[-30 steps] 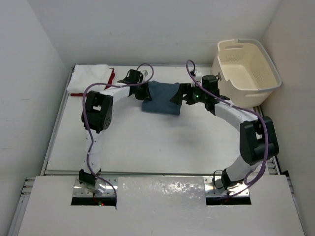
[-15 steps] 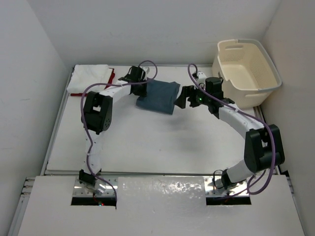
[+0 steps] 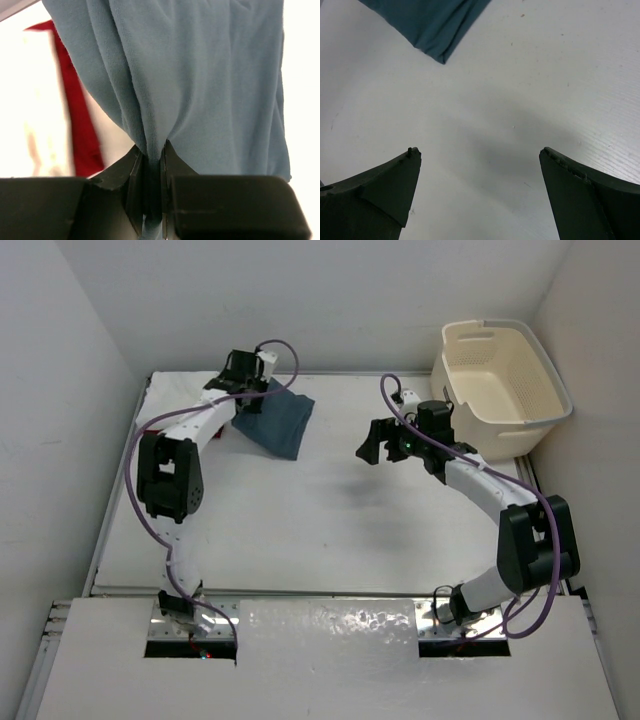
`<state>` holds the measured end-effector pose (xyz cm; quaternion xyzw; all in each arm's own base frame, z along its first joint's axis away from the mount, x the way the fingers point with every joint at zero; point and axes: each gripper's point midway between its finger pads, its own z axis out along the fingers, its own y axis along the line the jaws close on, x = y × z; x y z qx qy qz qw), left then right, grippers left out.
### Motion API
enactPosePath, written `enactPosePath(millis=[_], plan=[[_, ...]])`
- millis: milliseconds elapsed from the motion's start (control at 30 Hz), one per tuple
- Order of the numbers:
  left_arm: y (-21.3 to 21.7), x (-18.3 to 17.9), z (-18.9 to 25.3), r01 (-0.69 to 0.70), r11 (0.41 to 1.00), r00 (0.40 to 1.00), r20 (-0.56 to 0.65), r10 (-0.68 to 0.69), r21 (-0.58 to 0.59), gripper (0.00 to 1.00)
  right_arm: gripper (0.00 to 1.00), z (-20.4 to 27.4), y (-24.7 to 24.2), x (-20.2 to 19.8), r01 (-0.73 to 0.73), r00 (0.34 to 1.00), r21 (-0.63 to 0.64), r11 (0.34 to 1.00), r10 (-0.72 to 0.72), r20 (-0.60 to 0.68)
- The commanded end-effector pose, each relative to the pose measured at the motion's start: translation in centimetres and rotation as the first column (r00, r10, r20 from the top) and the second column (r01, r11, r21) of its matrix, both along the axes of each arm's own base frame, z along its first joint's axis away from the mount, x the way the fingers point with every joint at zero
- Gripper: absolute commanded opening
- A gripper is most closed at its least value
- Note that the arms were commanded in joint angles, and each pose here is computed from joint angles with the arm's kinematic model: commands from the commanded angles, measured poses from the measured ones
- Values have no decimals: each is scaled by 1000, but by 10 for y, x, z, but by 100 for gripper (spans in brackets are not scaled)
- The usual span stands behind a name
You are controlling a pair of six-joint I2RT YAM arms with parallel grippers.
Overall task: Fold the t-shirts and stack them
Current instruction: Put the neatly folded tshirt into the corner of the board with the left arm
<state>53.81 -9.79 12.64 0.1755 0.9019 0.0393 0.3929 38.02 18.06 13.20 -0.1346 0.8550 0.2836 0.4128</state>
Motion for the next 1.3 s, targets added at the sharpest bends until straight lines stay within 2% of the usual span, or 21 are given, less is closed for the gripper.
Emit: enactPosePath(millis=[0,300,700,767,1033,1267], plan=[[50,17,61,-43,998,991,129,36,50,0,99,16,-2,7,8,998,8,1000,-8,64],[108,31,113,-80,993,972,226,57,92,0,99,17,1,12,15,998,31,999,-17,63],[126,29,165,-112,989,948,309,78,94,0,99,15,6,13,5,999,53,999,-7,49],[142,31,173,-140,987,941,322,107,82,0,99,15,6,12,3,999,52,999,-6,48],[174,33,175,-178,983,931,332,151,51,0,99,14,6,15,9,999,55,998,-11,43],[219,44,134,-259,966,930,278,242,24,0,99,13,9,21,7,1000,58,998,-9,27]])
